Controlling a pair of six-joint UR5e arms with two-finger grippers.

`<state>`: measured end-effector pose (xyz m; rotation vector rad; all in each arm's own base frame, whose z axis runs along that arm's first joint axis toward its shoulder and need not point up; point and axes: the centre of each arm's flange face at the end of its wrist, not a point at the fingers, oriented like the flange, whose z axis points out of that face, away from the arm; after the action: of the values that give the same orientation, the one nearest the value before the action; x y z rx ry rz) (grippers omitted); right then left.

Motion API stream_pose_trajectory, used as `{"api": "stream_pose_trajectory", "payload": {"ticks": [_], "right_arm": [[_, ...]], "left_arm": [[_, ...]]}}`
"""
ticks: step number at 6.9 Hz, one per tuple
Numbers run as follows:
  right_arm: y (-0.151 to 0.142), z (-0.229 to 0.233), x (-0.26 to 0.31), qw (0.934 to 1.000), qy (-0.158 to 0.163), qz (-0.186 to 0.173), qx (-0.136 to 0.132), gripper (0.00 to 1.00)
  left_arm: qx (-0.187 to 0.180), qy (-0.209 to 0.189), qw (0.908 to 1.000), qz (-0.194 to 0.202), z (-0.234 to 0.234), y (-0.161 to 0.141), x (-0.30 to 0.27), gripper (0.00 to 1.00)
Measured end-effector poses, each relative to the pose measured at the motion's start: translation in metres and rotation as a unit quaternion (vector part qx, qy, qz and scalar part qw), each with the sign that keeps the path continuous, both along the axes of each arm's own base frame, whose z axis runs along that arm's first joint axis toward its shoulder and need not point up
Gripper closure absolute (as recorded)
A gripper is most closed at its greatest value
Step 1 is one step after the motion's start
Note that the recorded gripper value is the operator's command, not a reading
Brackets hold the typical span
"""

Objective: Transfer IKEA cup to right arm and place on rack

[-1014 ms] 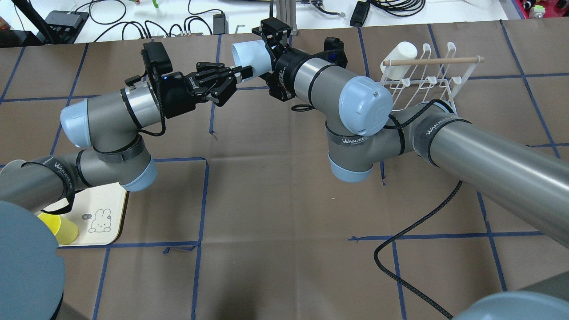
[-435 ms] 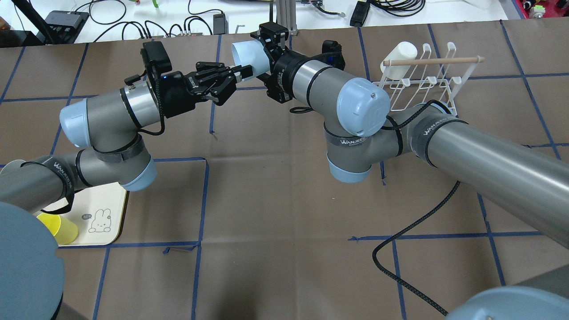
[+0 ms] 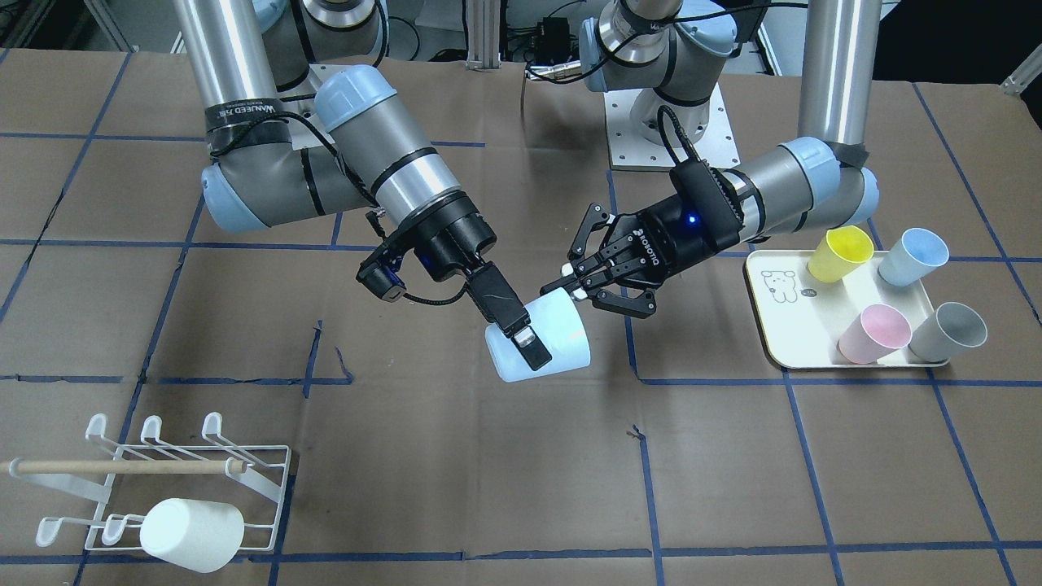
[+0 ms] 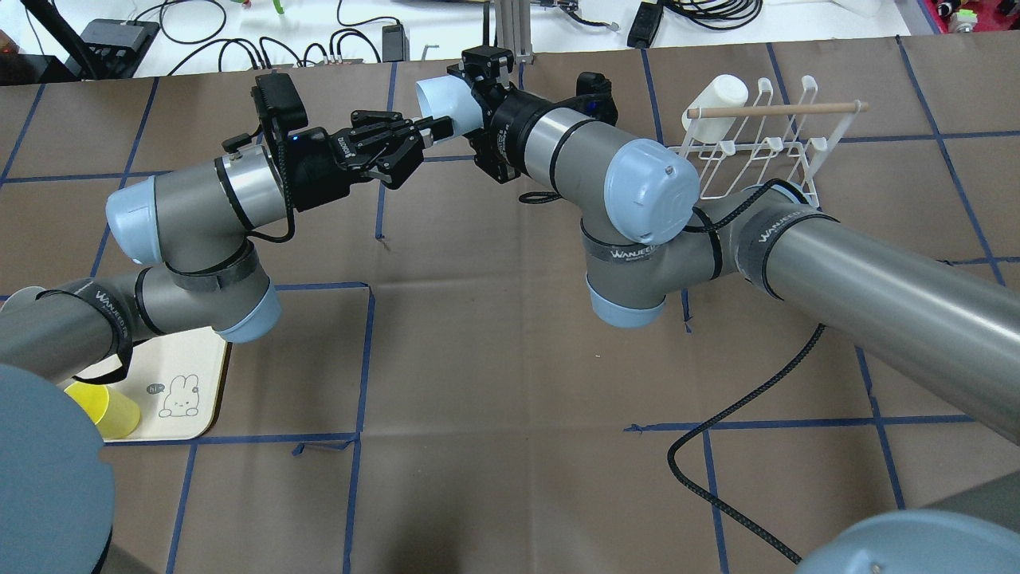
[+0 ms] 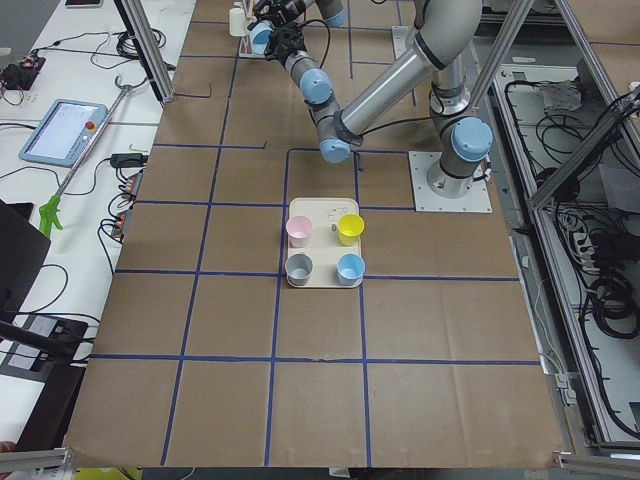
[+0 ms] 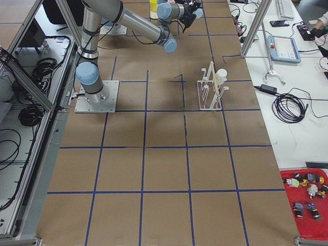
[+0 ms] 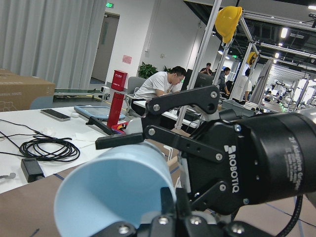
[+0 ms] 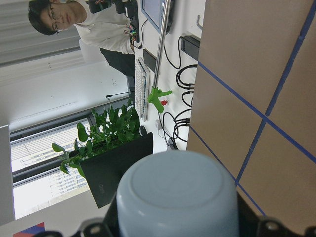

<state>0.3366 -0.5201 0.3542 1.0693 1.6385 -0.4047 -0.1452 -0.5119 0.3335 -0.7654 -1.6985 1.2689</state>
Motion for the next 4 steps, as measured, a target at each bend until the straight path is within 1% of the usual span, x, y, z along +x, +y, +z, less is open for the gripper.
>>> {"api": "stream_pose_trajectory", "payload": {"ticks": [1, 2, 3, 4], "right_arm": [[0.0002, 0.0003, 0.0001, 1.0, 0.0, 0.001, 0.0, 0.42], [0.0007, 0.0003, 0.0007, 1.0, -0.001, 0.002, 0.0, 0.42], [0.0006, 0.0009, 0.0007, 1.0, -0.001, 0.002, -0.001, 0.42], [0.0004, 0.0012, 0.0005, 1.0, -0.001, 0.002, -0.001, 0.42]], "left_arm": [[0.001, 0.001, 1.0, 0.0, 0.001, 0.0001, 0.0, 0.65], [0.001, 0.001, 1.0, 0.001, 0.0024, -0.0001, 0.0001, 0.42], [0.003, 0.002, 1.0, 0.001, 0.003, -0.0009, 0.0002, 0.32], [0.005, 0.004, 1.0, 0.002, 0.0046, -0.0034, 0.0006, 0.19]]}}
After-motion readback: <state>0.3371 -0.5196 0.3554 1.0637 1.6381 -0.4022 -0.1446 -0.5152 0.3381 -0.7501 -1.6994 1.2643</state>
